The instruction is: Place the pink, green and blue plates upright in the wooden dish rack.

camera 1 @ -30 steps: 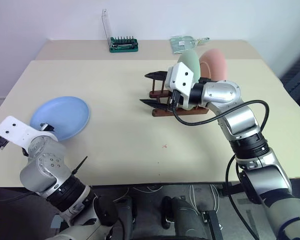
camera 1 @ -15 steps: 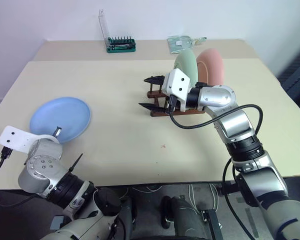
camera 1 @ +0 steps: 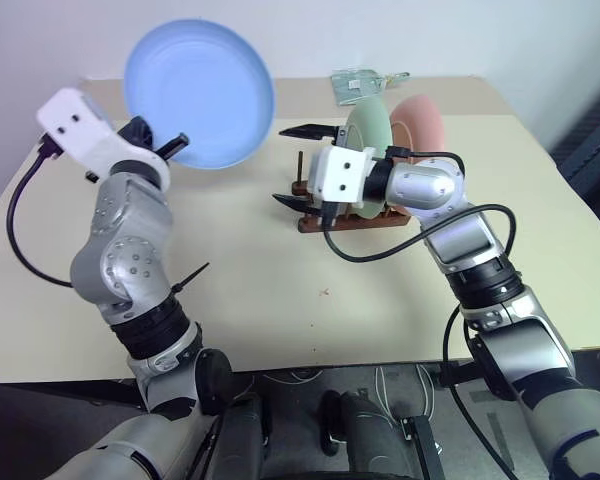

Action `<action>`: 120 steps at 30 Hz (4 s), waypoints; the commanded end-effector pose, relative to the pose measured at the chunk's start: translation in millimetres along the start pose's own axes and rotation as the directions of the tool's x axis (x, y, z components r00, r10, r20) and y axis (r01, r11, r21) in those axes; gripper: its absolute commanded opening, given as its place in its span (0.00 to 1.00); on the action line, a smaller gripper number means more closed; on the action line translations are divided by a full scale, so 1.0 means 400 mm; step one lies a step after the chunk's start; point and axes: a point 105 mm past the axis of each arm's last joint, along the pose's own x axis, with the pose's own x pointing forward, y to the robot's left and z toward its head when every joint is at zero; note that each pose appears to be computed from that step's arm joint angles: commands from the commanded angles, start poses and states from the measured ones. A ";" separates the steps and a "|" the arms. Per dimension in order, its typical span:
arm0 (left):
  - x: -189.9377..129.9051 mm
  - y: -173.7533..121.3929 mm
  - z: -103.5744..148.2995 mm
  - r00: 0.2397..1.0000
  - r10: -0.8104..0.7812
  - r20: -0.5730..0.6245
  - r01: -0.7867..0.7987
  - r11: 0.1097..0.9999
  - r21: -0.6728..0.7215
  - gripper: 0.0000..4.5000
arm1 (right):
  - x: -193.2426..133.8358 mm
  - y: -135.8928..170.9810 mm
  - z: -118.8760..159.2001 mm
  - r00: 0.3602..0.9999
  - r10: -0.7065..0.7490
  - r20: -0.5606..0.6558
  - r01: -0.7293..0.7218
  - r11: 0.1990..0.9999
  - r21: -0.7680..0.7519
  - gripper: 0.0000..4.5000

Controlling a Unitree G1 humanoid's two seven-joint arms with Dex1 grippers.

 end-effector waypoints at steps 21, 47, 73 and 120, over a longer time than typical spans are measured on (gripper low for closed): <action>-0.026 -0.093 0.028 0.989 -0.144 0.042 0.143 0.989 0.032 0.00 | 0.073 -0.029 0.006 0.994 -0.106 0.017 0.105 0.920 -0.378 0.02; 0.013 0.128 0.054 0.990 -0.137 0.037 0.108 0.898 0.426 0.50 | -0.008 -0.188 0.152 0.912 -0.296 0.285 0.180 0.911 0.371 0.00; -0.271 -0.041 -0.301 0.515 -0.726 -0.456 0.850 0.503 0.158 0.50 | -0.058 -0.173 -0.007 0.919 -0.387 -0.073 0.031 -0.116 0.993 0.00; -0.204 0.044 -0.297 0.657 -0.619 -0.430 0.749 0.600 0.280 0.51 | -0.556 -0.136 -0.094 0.948 -0.222 -0.230 0.320 0.651 0.688 0.99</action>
